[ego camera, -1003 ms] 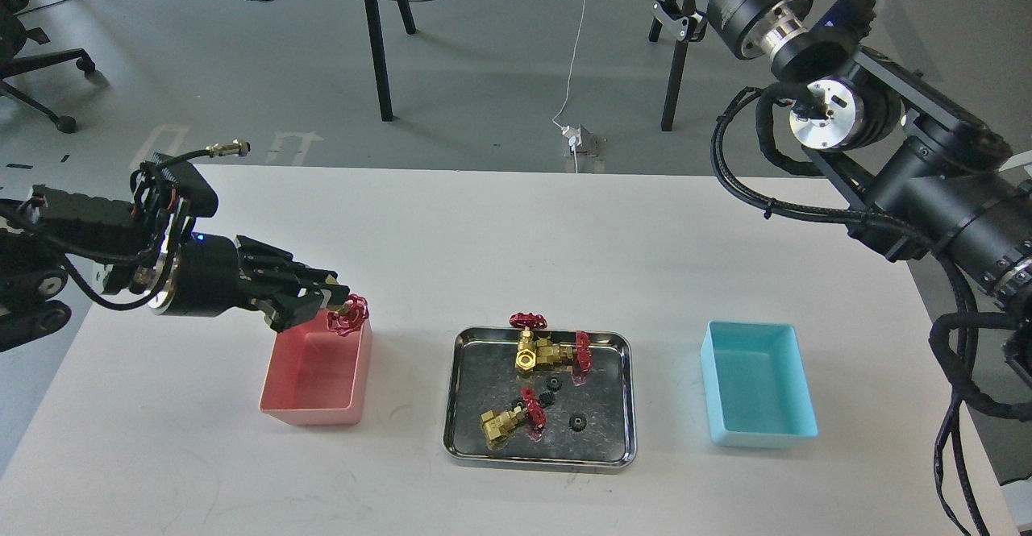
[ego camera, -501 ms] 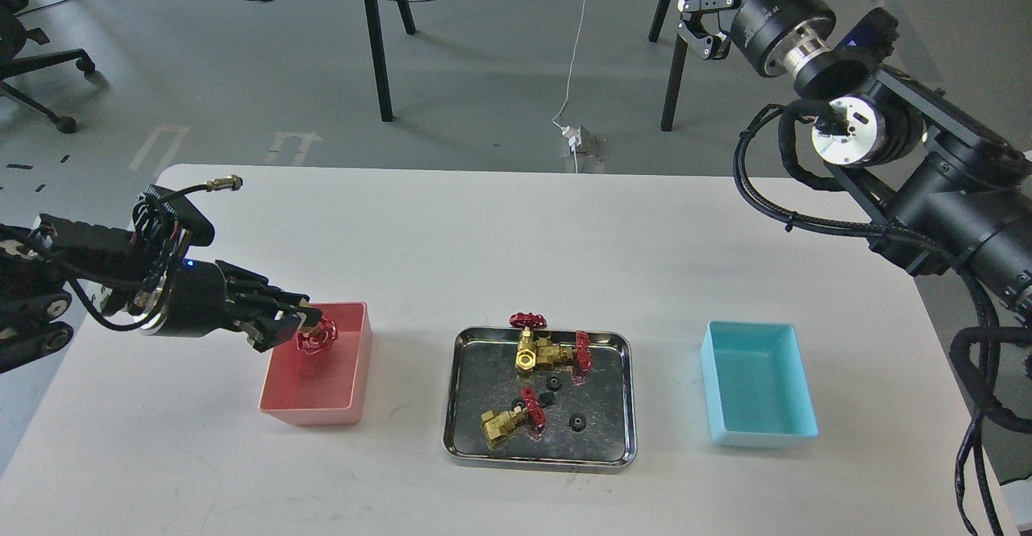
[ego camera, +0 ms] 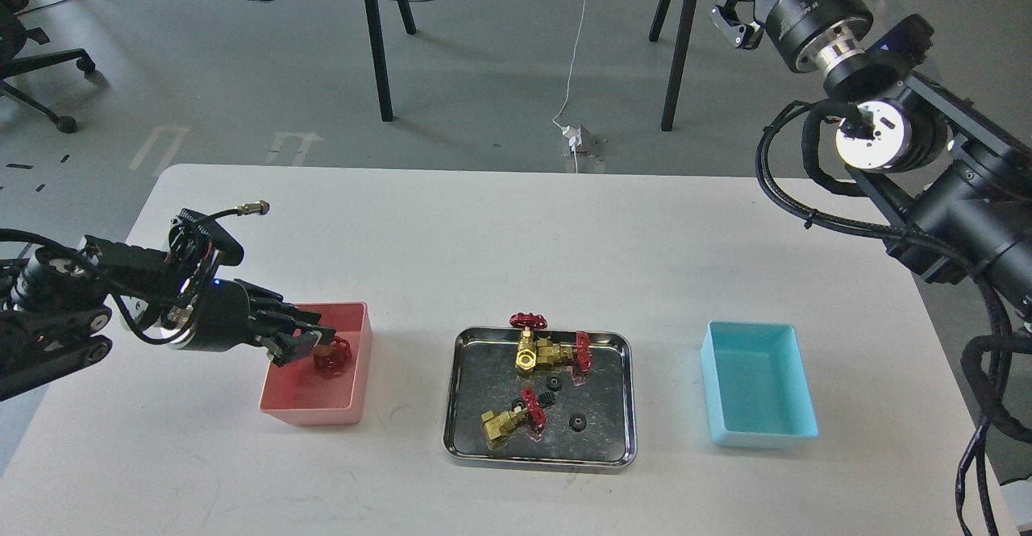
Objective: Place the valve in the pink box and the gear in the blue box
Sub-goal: 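Lower the valve into the pink box, open the left gripper, withdraw, then move the right gripper down over the black gear in the tray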
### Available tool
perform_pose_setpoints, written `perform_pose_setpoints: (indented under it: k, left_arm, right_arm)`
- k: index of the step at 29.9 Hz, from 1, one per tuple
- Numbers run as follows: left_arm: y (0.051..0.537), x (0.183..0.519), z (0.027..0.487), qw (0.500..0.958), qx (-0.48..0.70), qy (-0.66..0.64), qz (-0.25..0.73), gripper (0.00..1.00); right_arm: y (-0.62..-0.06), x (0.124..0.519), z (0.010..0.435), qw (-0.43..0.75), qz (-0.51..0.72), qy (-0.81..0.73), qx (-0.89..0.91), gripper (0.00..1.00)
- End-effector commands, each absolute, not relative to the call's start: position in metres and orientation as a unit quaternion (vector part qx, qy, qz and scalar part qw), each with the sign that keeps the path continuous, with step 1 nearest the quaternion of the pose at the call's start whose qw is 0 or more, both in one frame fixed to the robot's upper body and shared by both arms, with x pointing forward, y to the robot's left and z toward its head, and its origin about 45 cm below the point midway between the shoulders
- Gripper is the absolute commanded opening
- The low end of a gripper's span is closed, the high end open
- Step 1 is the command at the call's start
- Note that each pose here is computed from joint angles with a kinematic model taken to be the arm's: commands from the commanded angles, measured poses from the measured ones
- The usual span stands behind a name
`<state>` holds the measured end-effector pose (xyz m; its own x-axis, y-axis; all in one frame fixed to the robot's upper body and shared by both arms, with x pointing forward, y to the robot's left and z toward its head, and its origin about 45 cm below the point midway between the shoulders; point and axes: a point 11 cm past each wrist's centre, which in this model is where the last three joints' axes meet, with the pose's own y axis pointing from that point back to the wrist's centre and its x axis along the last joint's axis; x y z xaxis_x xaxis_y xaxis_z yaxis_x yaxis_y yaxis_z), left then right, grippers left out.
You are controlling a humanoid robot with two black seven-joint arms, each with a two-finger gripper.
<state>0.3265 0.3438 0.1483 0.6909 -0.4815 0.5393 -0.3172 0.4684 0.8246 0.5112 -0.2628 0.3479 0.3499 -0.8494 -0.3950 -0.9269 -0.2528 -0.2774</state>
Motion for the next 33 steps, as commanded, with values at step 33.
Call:
perform_pose_setpoints:
  k: [33]
  left_arm:
    - [0.25,0.411,0.378,0.923,-0.184,-0.004,0.337,0.94]
  right_arm:
    - [-0.088,0.312,0.184,-0.417,-0.433,-0.34,-0.723,0.98]
